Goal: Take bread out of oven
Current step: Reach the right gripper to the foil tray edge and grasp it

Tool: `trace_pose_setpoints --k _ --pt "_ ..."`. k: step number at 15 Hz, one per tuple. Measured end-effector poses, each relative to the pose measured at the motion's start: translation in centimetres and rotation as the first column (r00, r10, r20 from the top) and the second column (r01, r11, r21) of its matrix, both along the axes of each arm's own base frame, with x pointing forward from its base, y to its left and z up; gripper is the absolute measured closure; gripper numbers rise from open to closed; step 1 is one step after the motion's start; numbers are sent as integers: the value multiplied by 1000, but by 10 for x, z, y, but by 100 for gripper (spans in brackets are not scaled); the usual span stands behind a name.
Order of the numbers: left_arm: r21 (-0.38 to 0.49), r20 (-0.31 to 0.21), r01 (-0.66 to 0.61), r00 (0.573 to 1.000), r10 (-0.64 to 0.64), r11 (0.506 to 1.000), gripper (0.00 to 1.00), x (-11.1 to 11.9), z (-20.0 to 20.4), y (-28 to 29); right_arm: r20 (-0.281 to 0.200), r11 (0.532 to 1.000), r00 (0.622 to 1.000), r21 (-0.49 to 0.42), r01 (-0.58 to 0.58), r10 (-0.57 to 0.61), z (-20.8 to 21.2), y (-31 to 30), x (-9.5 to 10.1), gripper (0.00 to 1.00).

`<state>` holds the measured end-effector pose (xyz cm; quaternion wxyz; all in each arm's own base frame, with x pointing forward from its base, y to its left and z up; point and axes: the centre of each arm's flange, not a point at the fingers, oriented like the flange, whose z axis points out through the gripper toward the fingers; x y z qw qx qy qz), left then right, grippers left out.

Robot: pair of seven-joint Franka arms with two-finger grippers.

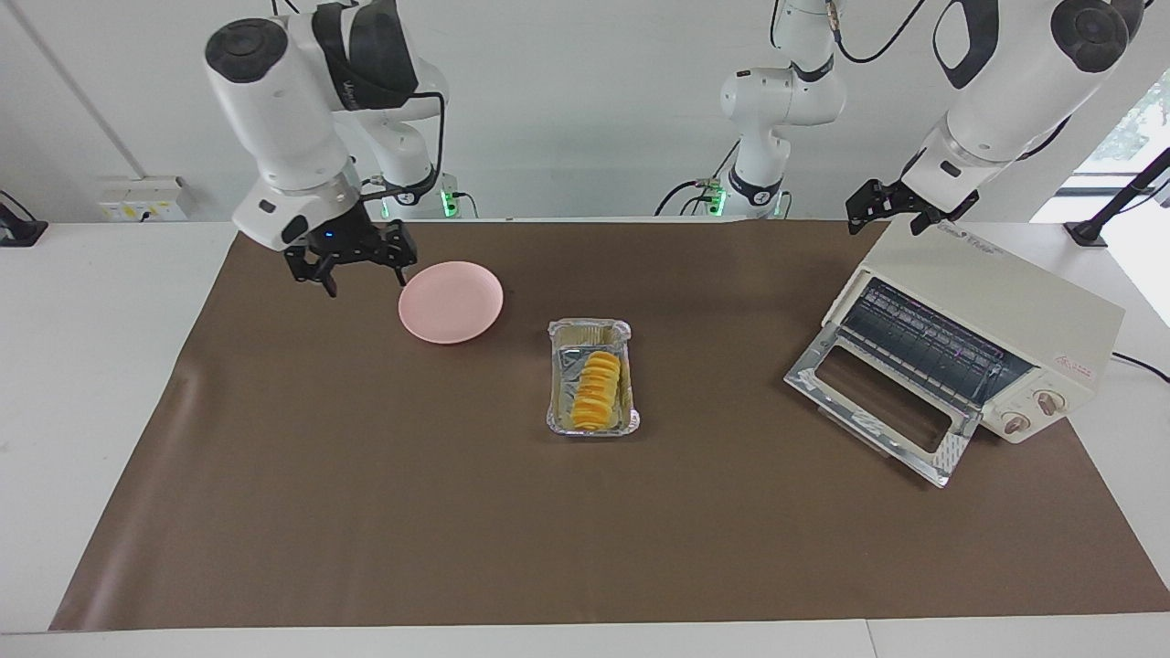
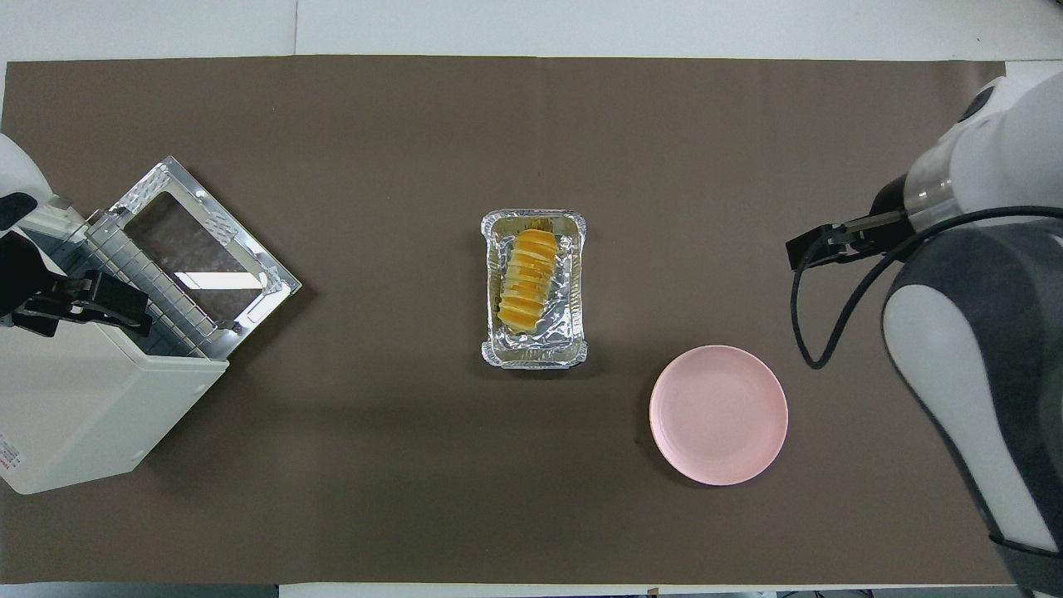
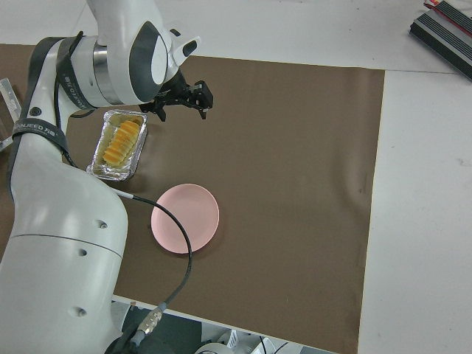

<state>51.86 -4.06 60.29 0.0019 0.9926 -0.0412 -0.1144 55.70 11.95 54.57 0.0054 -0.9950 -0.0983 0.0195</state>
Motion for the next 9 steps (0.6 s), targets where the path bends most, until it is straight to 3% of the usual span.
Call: trace_pose_setpoints --k 4,9 --pt "-2 15 0 1000 0 1000 0 -3 8 1 34 1000 999 8 -27 27 -42 60 1 0" --pt "-2 15 0 1000 0 1000 0 -3 8 1 79 998 995 35 54 -57 -104 136 11 0"
